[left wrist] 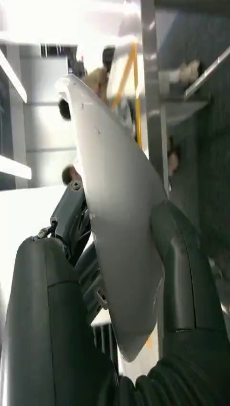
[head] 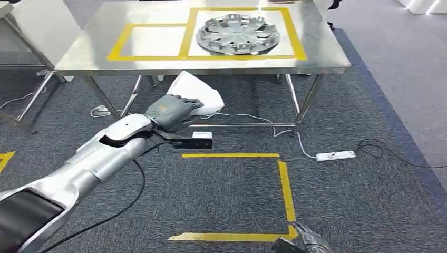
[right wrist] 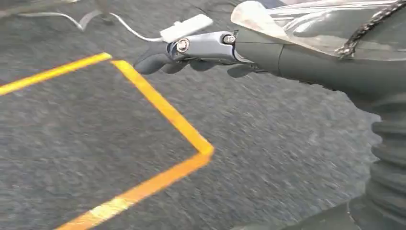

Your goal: Take the parts from the cabinet and place them on the table.

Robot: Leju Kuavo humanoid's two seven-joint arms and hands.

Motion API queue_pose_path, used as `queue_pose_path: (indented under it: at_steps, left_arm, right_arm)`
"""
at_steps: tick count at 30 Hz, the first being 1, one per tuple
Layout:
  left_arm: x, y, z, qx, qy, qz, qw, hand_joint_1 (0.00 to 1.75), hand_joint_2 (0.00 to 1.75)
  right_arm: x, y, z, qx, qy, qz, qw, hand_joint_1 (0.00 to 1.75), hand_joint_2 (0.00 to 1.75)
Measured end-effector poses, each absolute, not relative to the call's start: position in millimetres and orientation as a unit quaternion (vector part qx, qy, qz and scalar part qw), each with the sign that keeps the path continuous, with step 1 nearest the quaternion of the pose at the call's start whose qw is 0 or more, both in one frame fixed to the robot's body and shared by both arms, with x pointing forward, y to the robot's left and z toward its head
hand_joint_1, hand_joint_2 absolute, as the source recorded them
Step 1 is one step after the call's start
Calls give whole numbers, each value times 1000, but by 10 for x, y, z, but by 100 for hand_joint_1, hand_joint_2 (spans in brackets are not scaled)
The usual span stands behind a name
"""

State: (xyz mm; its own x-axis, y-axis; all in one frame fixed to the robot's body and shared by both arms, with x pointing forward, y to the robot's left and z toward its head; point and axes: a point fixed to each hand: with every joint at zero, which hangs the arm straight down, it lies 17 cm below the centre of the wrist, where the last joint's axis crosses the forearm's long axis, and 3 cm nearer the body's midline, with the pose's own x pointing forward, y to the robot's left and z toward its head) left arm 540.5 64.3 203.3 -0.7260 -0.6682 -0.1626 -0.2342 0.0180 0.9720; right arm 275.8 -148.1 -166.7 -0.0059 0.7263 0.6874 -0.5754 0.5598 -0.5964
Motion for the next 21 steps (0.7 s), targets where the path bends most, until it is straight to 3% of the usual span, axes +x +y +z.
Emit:
queue_pose_path:
  at_steps: [21]
  left_arm:
    - [5449, 742, 2030, 337, -685, -621, 176, 175, 175]
  right_arm:
    - [2817, -1523, -1646, -79, -538, 463, 700, 0, 175]
